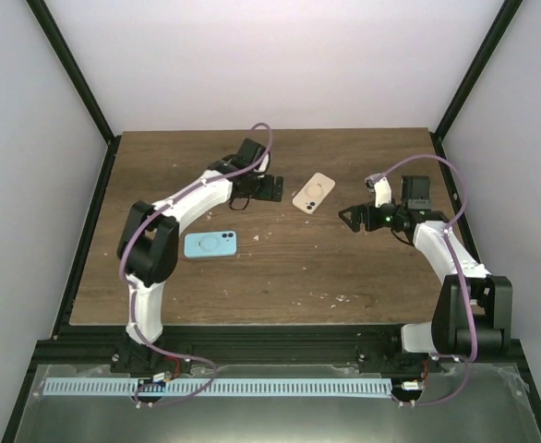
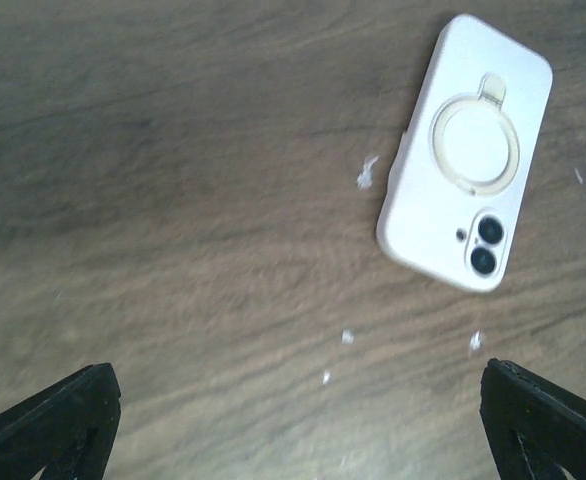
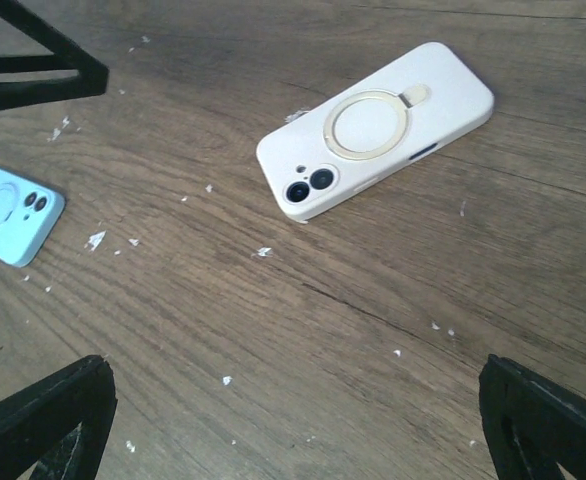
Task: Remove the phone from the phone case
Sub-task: Move the phone to the center of the board.
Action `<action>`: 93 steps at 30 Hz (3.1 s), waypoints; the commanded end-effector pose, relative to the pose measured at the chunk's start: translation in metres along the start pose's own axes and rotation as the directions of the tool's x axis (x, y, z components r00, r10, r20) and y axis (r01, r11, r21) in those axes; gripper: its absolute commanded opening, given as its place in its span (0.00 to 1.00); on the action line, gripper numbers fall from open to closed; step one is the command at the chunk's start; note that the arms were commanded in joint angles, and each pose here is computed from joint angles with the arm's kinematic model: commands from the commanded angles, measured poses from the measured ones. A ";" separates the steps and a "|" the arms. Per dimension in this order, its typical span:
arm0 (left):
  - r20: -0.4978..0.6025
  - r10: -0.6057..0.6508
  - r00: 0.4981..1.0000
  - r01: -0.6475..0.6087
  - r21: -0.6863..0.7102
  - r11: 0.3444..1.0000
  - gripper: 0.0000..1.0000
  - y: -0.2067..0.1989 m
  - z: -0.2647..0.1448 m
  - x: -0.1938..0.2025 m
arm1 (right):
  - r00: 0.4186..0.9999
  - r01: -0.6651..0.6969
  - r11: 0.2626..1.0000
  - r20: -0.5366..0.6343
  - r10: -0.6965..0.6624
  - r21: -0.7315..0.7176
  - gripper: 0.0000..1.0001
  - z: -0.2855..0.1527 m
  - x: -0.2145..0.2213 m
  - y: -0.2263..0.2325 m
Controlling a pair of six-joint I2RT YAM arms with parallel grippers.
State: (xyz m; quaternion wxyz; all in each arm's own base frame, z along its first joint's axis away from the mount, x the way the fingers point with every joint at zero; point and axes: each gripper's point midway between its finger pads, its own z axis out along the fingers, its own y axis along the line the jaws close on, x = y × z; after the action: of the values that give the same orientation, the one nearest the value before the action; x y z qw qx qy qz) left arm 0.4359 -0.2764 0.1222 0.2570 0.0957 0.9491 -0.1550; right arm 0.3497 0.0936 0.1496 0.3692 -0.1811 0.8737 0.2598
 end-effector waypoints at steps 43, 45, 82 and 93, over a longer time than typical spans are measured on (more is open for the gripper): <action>-0.029 0.345 0.938 -0.345 -0.030 0.938 0.92 -0.080 0.142 0.012 | 0.999 -0.034 0.999 -0.029 0.035 0.035 1.00 0.010 -0.001 -0.013; -0.036 0.352 0.935 -0.353 -0.037 0.935 0.91 -0.077 0.143 0.014 | 0.999 -0.037 0.999 -0.033 0.038 0.035 1.00 0.011 0.000 -0.013; -0.064 0.355 0.933 -0.354 0.028 0.935 1.00 -0.045 -0.076 0.201 | 0.732 0.663 0.712 -0.002 -0.682 -0.231 1.00 -0.005 -0.015 0.072; 0.095 -0.070 0.993 0.082 -0.135 0.987 1.00 0.049 -0.137 0.156 | 0.269 0.878 0.206 0.091 -0.959 -0.432 1.00 0.047 0.035 0.150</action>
State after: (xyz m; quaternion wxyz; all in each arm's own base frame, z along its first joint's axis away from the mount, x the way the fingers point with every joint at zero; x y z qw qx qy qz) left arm 0.2502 -0.2131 0.1575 0.3226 0.1320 0.9277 -0.1334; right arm 0.2912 0.2142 0.1704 0.3587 -0.6840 0.6134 0.1650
